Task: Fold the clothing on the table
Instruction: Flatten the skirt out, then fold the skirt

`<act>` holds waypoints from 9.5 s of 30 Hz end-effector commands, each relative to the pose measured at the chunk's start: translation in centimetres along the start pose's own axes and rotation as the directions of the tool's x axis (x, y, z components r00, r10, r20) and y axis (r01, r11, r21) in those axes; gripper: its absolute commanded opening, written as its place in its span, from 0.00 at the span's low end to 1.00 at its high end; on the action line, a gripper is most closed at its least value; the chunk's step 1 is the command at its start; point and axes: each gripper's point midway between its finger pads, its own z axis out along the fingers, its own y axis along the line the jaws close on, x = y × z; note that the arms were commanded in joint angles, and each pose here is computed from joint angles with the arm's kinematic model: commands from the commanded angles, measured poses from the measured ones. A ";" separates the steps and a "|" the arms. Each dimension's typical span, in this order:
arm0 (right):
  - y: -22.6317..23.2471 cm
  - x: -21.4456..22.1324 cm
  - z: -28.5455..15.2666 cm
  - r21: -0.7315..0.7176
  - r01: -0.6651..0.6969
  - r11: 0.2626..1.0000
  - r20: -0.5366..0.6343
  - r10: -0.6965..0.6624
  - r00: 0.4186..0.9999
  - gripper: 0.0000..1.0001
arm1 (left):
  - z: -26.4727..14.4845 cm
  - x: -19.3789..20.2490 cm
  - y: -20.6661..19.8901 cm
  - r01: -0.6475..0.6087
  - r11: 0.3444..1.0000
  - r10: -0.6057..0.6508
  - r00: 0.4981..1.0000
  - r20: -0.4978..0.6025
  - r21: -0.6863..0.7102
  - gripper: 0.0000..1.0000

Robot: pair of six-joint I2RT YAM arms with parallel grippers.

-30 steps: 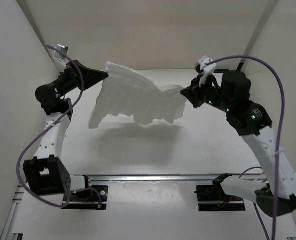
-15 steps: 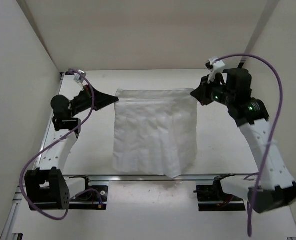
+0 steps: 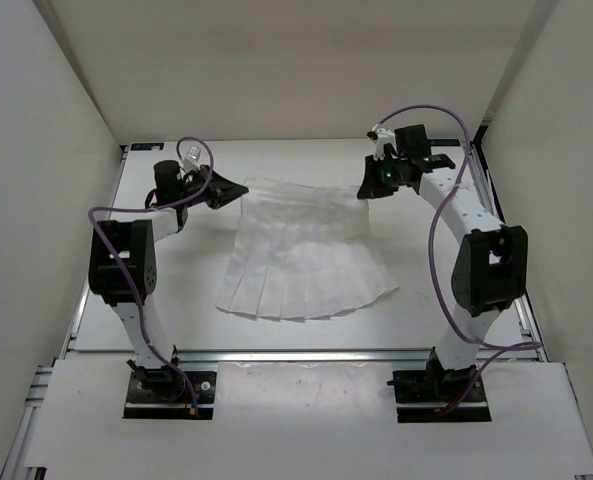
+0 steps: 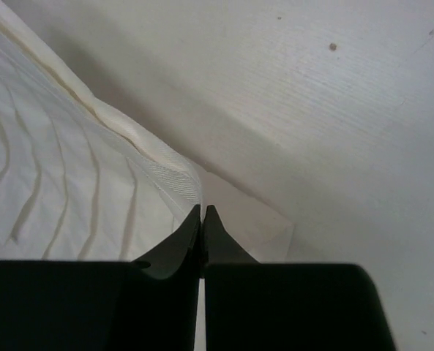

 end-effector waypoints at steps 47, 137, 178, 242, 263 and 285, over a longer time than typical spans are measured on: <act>-1.3 -4.0 -3.7 0.153 0.066 0.986 0.126 -0.085 0.988 0.00 | 0.0 -3.6 -4.5 -0.182 0.979 0.176 0.982 0.069 0.093 0.00; 4.0 19.6 -6.0 0.219 -0.294 0.930 -0.262 0.346 0.901 0.30 | -9.6 17.8 9.9 -0.078 0.898 0.019 0.990 -0.140 -0.433 0.19; 3.9 34.8 -5.1 0.396 -0.412 0.821 -0.470 0.567 0.677 0.01 | -4.2 8.3 4.7 0.020 0.974 -0.022 1.000 -0.006 -0.224 0.00; 5.2 26.3 -8.5 0.285 -0.526 0.802 -0.295 0.595 0.748 0.34 | -0.3 -2.0 9.8 -0.479 0.566 0.494 0.849 -0.189 -0.671 0.00; 3.0 27.3 -6.2 0.243 -0.635 0.734 -0.210 0.678 0.704 0.71 | -6.1 6.7 13.8 -0.495 0.451 0.369 0.861 -0.350 -0.743 0.00; 5.7 23.9 0.1 -0.086 -0.576 0.813 -0.231 0.546 0.806 0.66 | -8.7 12.2 12.5 -0.517 0.490 0.314 0.856 -0.411 -0.702 0.00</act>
